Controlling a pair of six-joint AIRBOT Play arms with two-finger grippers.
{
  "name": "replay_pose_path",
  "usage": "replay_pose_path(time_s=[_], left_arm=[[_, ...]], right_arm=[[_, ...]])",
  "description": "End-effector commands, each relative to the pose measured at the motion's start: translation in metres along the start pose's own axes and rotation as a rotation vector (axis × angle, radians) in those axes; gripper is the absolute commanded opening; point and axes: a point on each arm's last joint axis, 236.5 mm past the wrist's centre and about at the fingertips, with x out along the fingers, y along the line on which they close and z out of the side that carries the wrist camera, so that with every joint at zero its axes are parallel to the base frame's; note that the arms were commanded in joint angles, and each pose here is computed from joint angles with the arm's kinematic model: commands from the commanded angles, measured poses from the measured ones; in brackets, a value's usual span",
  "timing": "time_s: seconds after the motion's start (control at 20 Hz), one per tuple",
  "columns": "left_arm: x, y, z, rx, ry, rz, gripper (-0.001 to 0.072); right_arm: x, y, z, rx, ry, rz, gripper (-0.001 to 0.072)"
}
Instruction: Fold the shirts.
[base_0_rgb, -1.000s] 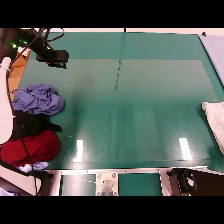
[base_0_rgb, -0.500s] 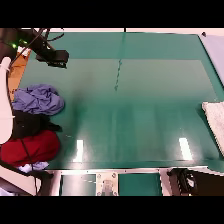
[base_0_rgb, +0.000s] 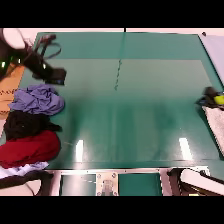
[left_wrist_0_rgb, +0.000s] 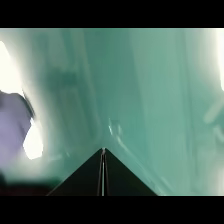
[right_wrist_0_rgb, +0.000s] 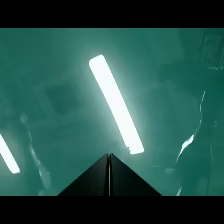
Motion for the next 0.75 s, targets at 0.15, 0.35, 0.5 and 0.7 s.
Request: replay_pose_path(time_s=[0.15,0.35,0.5,0.7], left_arm=[[0.035,-0.002,-0.110,-0.101,0.071,-0.028,0.0019],[0.037,0.000,-0.110,-0.103,0.062,-0.022,0.0021],[0.037,0.000,-0.108,-0.102,0.055,-0.021,0.0021],[0.037,0.000,-0.107,-0.102,0.052,-0.021,0.0021]], right_arm=[[0.064,0.116,-0.096,-0.359,0.115,0.062,0.0010],[0.069,0.140,-0.111,-0.436,0.122,0.088,0.0010],[0.069,0.142,-0.113,-0.446,0.126,0.089,0.0011],[0.069,0.142,-0.113,-0.445,0.126,0.089,0.0010]])
